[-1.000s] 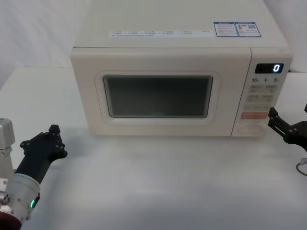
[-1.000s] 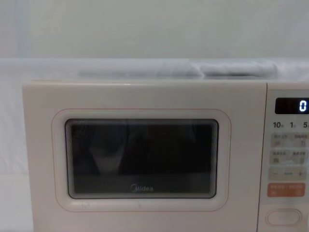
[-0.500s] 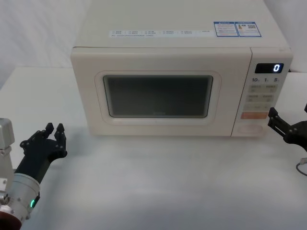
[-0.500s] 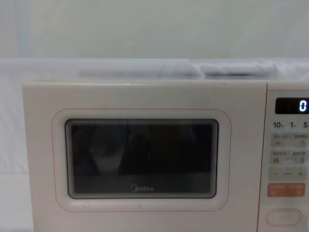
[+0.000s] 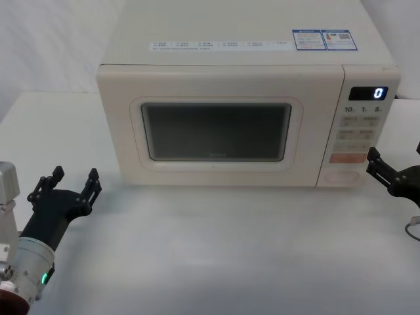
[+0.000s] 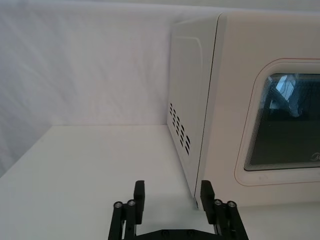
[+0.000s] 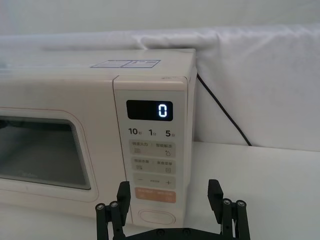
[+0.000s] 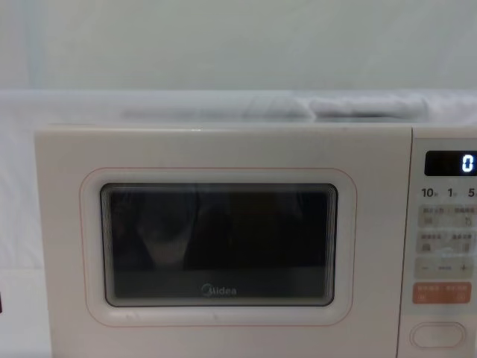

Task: Press the button to open the microwave door with one hand; close the microwave door with the other hand.

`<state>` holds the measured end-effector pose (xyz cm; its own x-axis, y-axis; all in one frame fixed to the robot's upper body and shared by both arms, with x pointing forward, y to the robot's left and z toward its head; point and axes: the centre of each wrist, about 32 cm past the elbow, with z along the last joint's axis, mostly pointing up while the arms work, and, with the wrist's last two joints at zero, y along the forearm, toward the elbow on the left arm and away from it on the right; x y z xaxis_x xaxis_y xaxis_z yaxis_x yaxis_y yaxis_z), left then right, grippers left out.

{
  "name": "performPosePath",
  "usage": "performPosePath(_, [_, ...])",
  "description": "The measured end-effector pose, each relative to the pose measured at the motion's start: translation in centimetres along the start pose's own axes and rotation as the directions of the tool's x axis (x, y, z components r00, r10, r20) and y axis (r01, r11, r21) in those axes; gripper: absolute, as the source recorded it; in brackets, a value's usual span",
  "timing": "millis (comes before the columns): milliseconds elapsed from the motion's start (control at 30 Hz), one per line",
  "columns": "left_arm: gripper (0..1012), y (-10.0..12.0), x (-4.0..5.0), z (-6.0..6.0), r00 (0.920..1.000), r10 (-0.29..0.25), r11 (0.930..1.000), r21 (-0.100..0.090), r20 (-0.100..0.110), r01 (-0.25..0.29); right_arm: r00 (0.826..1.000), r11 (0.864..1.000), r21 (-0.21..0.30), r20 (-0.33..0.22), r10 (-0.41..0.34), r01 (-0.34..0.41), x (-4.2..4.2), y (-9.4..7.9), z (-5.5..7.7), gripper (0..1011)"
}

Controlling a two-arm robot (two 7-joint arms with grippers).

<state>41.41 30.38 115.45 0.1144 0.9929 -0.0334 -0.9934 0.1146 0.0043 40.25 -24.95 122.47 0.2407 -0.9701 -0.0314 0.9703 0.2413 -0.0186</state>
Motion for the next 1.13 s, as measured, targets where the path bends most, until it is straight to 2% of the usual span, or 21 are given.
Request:
performPosePath(233, [899,0.0,0.0,0.0,1.0,0.0,1.0,-0.001,0.0,0.0,1.0,1.0,0.0,0.0,0.0,0.0,0.0,0.0,0.0,1002])
performPosePath(267, [951,0.0,0.0,0.0,1.0,0.0,1.0,-0.001,-0.001,0.0,1.0,1.0,0.0,0.0,0.0,0.0,0.0,0.0,0.0,1002])
performPosePath(367, [1000,0.0,0.0,0.0,1.0,0.0,1.0,-0.001,-0.001,0.0,1.0,1.0,0.0,0.0,0.0,0.0,0.0,0.0,0.0,1002])
performPosePath(1133, [1001,0.0,0.0,0.0,1.0,0.0,1.0,-0.001,-0.001,0.0,1.0,1.0,0.0,0.0,0.0,0.0,0.0,0.0,0.0,1002])
